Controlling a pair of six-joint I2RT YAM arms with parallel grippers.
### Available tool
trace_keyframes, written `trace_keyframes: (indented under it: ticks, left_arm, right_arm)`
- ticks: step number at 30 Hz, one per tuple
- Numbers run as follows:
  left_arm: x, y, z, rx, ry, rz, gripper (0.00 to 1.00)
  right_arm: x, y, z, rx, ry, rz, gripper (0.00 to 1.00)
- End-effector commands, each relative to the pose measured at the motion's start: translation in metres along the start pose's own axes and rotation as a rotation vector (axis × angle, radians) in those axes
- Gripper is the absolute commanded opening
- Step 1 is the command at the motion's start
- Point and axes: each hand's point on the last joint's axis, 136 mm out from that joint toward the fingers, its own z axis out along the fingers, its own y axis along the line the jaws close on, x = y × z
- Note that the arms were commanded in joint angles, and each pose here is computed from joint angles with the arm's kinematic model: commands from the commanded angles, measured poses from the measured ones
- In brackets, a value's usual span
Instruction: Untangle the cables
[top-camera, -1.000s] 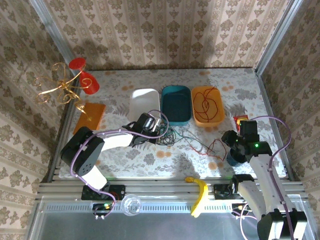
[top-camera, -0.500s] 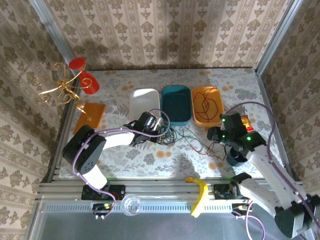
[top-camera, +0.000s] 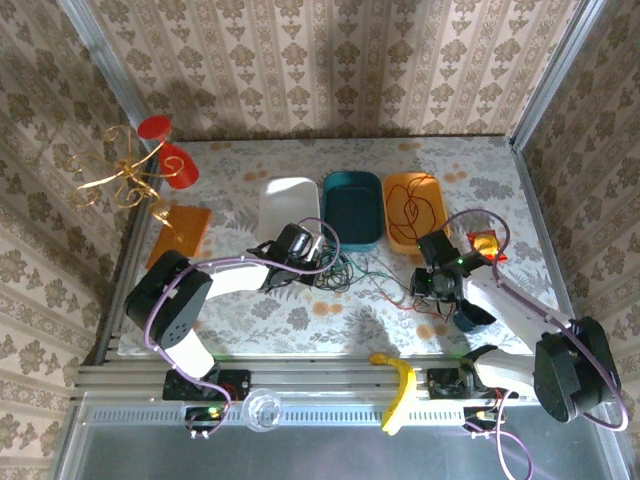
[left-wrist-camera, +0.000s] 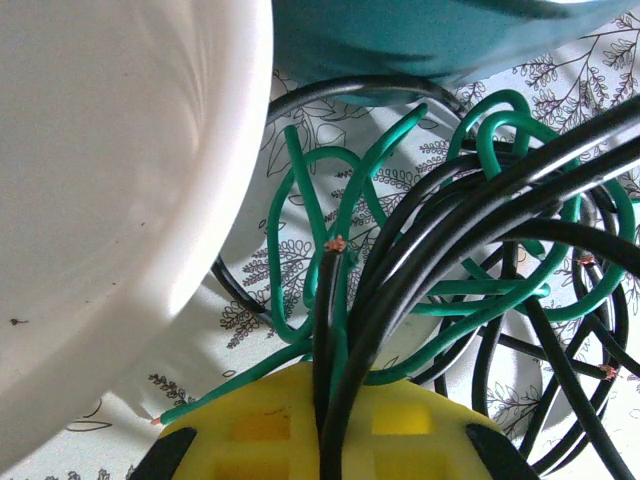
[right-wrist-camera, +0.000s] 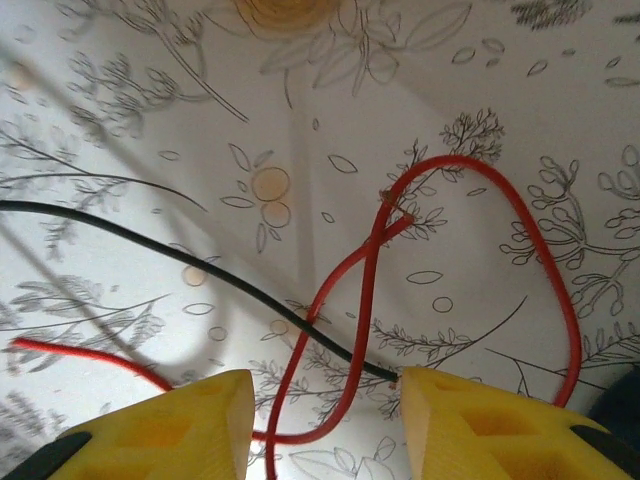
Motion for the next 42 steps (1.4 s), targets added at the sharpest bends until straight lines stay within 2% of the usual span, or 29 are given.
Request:
trace_keyframes:
  ticks: [1,7,11,15,22,32,38,42]
  left_arm:
    - [0.025,0.009,0.005,-0.028,0.091,-0.015,0.00]
    - [0.025,0.011,0.004,-0.035,0.089,-0.015,0.00]
    - [0.025,0.011,0.004,-0.036,0.088,-0.017,0.00]
    - [0.026,0.011,0.005,-0.032,0.087,-0.014,0.00]
    - [0.027,0.012,0.006,-0.035,0.085,-0.013,0.00]
    - [0.027,0.015,0.004,-0.056,0.073,-0.017,0.00]
    - [0.032,0.020,0.002,-0.075,0.072,-0.026,0.00]
    - [0.037,0.023,-0.001,-0.089,0.070,-0.034,0.00]
  right_arm:
    - [0.001,0.003,0.012,-0.013,0.016,0.009,0.43]
    - [-0.002,0.008,0.023,-0.034,0.028,0.010,0.29]
    - [-0.003,0.007,0.022,-0.024,0.032,0.009,0.01]
    - [-0.018,0.005,0.001,-0.014,-0.047,0.017,0.00]
    - [-0.091,-0.021,-0.088,0.144,-0.390,0.008,0.00]
    - [-0.196,-0.009,-0.202,0.077,-0.839,0.110,0.00]
    - [-0.223,-0.065,-0.247,0.201,-0.976,0.294,0.00]
    - [-0.231,-0.078,-0.251,0.185,-0.966,0.349,0.00]
